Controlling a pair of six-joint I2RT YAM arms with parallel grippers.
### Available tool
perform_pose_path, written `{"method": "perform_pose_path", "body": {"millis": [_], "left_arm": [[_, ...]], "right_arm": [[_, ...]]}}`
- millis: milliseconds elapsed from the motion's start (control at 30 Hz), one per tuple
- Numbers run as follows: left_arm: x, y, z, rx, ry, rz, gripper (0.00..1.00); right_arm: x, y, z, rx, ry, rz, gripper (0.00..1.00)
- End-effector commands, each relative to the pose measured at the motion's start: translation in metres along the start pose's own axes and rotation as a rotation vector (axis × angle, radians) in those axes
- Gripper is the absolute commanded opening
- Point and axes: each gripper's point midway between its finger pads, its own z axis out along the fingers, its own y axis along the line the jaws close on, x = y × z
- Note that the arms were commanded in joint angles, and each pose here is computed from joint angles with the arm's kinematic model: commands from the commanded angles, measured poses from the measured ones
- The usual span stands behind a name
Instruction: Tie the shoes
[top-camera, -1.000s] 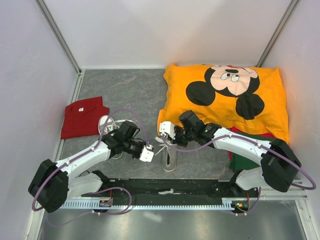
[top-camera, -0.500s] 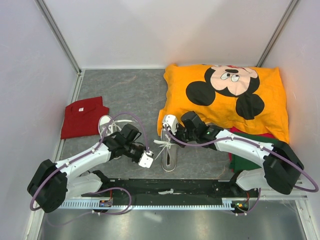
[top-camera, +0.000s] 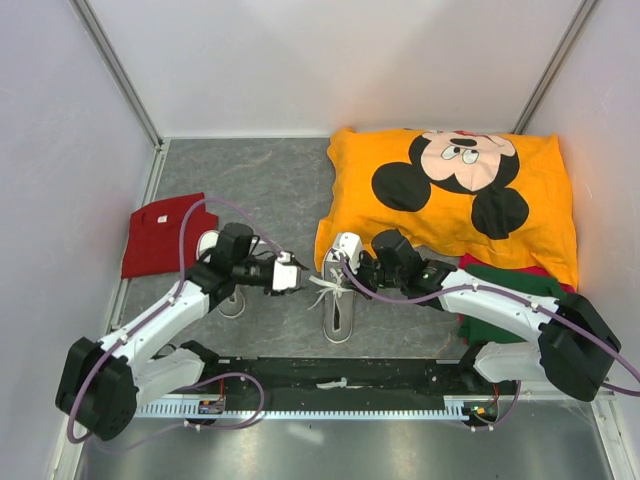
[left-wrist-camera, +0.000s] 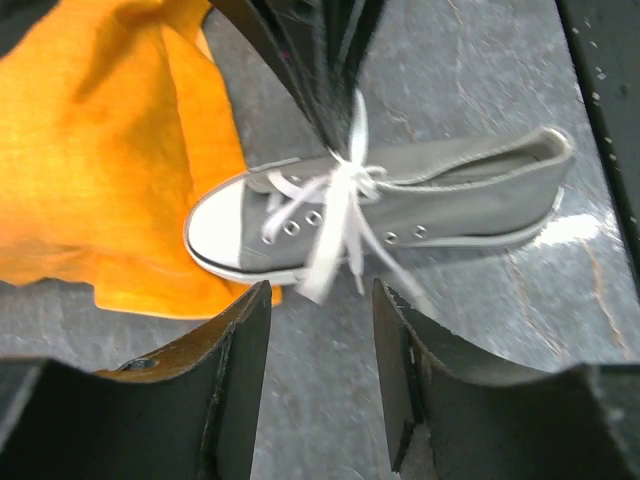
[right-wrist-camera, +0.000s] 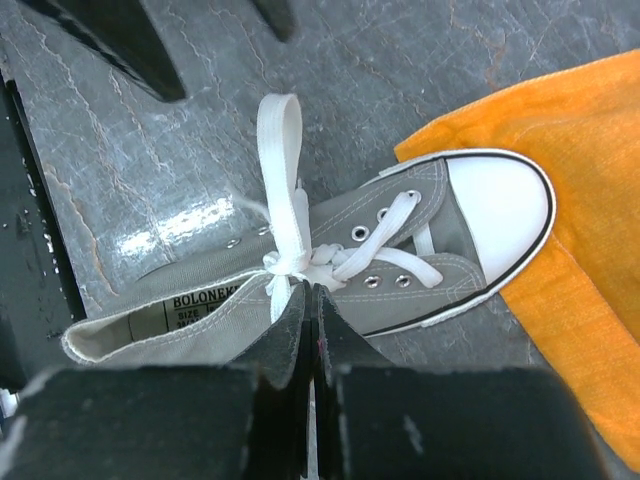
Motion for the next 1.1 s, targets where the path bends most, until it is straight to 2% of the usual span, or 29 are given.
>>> {"method": "perform_pose_path", "body": {"millis": [0, 200, 367, 533, 767, 833, 933, 1067], "left_arm": [[-0.02, 0.022, 0.013, 0.007, -0.071, -0.004, 0.53], [-0.03, 0.016, 0.037, 0.078, -0.12, 0.012, 0.53], [-0.021, 0.005, 0.052, 0.138, -0.108, 0.019, 0.52], [-0.009, -0.001, 0.058, 0.168, -0.079, 0.027, 0.4], [-0.002, -0.008, 0.061, 0.189, -0.057, 0.036, 0.18], [0.001, -0.012, 0.061, 0.201, -0.05, 0.035, 0.16], [0.006, -0.015, 0.062, 0.211, -0.037, 0.038, 0.15], [0.011, -0.016, 0.063, 0.209, -0.019, 0.035, 0.32]], "right_arm": [[-0.018, 0.004, 0.001, -0.015, -0.072, -0.042, 0.0], [-0.026, 0.005, 0.002, -0.015, -0.101, -0.054, 0.0], [-0.026, 0.005, 0.0, -0.011, -0.104, -0.059, 0.0], [-0.027, 0.005, -0.002, -0.005, -0.11, -0.062, 0.0], [-0.025, 0.005, -0.004, 0.004, -0.114, -0.062, 0.0], [-0.026, 0.004, -0.005, 0.013, -0.117, -0.056, 0.0], [-0.026, 0.004, -0.007, 0.021, -0.123, -0.057, 0.0], [-0.026, 0.006, -0.008, 0.007, -0.13, -0.061, 0.0]]}}
